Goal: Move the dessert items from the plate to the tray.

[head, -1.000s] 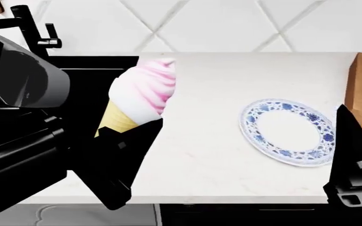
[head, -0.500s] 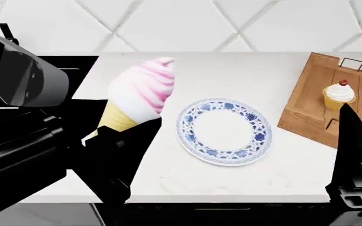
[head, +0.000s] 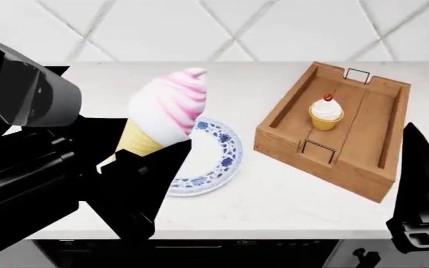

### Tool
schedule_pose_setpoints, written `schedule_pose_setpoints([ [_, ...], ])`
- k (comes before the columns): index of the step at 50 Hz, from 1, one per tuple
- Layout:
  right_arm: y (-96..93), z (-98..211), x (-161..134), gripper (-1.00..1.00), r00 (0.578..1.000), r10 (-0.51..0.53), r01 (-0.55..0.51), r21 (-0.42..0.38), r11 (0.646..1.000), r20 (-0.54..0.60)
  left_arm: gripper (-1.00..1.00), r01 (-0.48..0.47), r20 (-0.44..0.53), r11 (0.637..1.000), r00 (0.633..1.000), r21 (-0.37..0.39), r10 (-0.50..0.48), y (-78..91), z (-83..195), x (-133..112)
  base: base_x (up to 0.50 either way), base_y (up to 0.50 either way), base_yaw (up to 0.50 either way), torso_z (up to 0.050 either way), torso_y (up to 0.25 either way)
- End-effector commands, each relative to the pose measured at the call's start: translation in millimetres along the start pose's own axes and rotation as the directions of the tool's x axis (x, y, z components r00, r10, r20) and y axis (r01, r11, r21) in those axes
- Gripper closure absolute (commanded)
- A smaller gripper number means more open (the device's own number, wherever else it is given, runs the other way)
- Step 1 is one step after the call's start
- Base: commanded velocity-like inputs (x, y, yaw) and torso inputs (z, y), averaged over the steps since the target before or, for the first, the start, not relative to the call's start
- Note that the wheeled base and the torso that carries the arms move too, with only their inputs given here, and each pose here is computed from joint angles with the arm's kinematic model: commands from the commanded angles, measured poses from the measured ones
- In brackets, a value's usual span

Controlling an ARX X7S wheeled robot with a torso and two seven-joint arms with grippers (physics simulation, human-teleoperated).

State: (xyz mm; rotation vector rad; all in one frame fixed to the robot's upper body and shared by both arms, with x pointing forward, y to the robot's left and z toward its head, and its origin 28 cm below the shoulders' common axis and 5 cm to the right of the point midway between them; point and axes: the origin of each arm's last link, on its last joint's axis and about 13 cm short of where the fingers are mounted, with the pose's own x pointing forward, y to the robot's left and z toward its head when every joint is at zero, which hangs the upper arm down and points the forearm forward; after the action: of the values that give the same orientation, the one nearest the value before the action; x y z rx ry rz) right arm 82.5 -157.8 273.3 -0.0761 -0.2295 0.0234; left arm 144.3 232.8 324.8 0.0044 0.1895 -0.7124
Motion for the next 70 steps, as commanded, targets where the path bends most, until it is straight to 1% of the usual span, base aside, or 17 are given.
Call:
schedule_pose_setpoints([
  [1, 0.3, -0.4, 0.3, -1.00, 1.000, 0.001, -0.001, -0.001, 1.000, -0.002, 1.00, -0.006, 0.004, 1.000, 1.000, -0.011, 0.006, 0.3, 0.3, -0.6, -0.01, -0.50, 0.00, 0.000, 0.000],
  [22, 1.4, -0.3, 1.5, -1.00, 1.000, 0.006, -0.006, -0.003, 1.000, -0.004, 1.00, -0.013, 0.008, 1.000, 1.000, -0.015, 0.013, 0.8, 0.6, -2.6, -0.01, -0.50, 0.00, 0.000, 0.000],
  [25, 2.5, -1.8, 2.5, -1.00, 1.000, 0.008, -0.008, -0.015, 1.000, -0.011, 1.00, -0.014, 0.009, 1.000, 1.000, -0.015, 0.014, 1.0, 0.8, -2.9, 0.00, -0.50, 0.00, 0.000, 0.000],
  [36, 4.4, -1.2, 0.5, -1.00, 1.000, -0.003, 0.003, -0.034, 0.999, 0.000, 1.00, -0.014, 0.010, 1.000, 1.000, -0.017, 0.014, 1.7, 0.5, -3.1, 0.00, -0.01, 0.00, 0.000, 0.000],
  [48, 4.0, -0.3, 0.0, -1.00, 1.000, 0.001, -0.001, -0.020, 1.000, -0.002, 1.00, -0.014, 0.015, 1.000, 1.000, -0.016, 0.015, 0.9, 1.4, -4.8, 0.01, -0.01, 0.00, 0.000, 0.000],
  [70, 4.5, -0.5, 0.7, -1.00, 1.000, 0.008, -0.008, -0.025, 1.000, -0.001, 1.00, -0.015, 0.015, 1.000, 1.000, -0.014, 0.015, 0.8, 2.5, -5.2, 0.46, -0.30, 0.00, 0.000, 0.001],
])
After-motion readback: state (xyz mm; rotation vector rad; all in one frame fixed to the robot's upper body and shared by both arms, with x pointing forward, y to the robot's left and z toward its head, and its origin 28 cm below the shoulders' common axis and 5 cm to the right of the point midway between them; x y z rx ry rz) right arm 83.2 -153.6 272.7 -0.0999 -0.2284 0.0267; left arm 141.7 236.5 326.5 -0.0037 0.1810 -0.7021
